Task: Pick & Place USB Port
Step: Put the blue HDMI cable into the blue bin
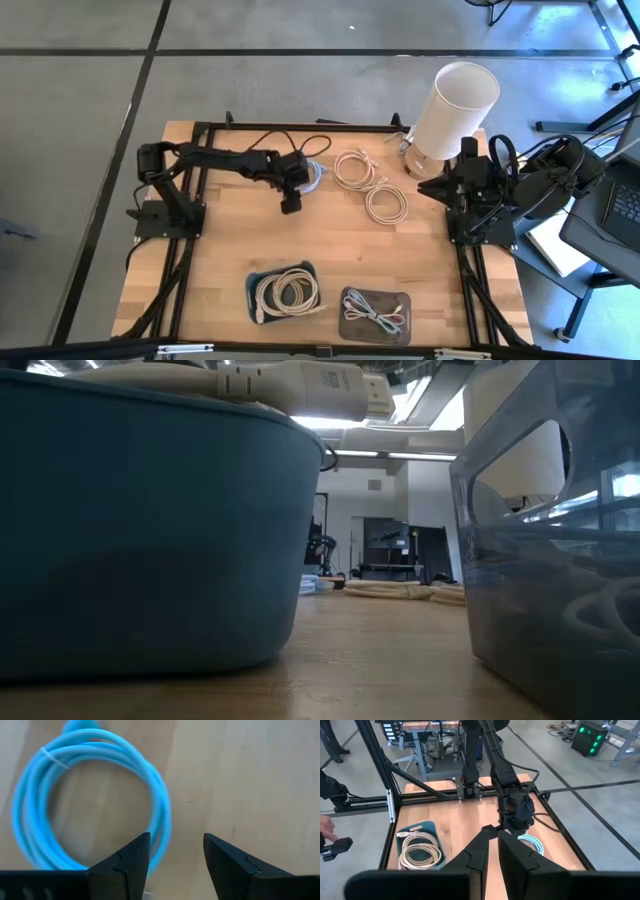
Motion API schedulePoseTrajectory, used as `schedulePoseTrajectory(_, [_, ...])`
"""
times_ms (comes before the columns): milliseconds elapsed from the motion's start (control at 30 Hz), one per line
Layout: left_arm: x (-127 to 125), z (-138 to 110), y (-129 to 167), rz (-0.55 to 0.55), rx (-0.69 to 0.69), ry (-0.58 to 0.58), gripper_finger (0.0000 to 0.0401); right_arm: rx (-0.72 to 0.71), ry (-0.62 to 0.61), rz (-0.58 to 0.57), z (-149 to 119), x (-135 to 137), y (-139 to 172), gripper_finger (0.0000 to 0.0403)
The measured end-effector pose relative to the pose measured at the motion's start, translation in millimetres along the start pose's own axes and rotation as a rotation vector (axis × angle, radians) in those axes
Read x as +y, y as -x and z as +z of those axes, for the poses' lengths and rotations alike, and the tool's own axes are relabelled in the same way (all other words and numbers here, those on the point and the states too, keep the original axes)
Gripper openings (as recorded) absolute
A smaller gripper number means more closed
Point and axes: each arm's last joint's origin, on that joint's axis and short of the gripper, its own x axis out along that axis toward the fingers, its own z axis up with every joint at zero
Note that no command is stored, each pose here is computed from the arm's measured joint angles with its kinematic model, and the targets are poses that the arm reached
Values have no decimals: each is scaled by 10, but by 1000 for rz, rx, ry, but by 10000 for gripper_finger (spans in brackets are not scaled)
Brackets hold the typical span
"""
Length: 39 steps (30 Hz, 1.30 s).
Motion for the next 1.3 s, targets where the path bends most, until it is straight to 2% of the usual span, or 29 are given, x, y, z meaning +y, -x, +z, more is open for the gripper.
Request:
schedulePoseTrajectory(400, [285,-46,-84,-27,20,64,181,0,4,0,0,0,0,45])
schedulePoseTrajectory(600, [273,-101,-296,-45,78,64,181,0,3,0,0,0,0,45])
schedulePoseTrajectory(733, [210,-94,-386,-37,83,16,177,0,3,0,0,0,0,45])
schedulePoseTrajectory(833, [151,-76,-392,-29,72,-54,151,0,1,0,0,0,0,45])
schedulePoseTrajectory(1000, [120,-61,-328,-57,52,-47,33,0,4,0,-1,0,0,45])
schedulePoseTrajectory(1167, [79,23,-177,-68,26,-45,31,0,4,0,-1,0,0,45])
schedulePoseTrajectory(1300, [-17,239,145,-83,38,-106,31,1,3,0,-1,0,0,45])
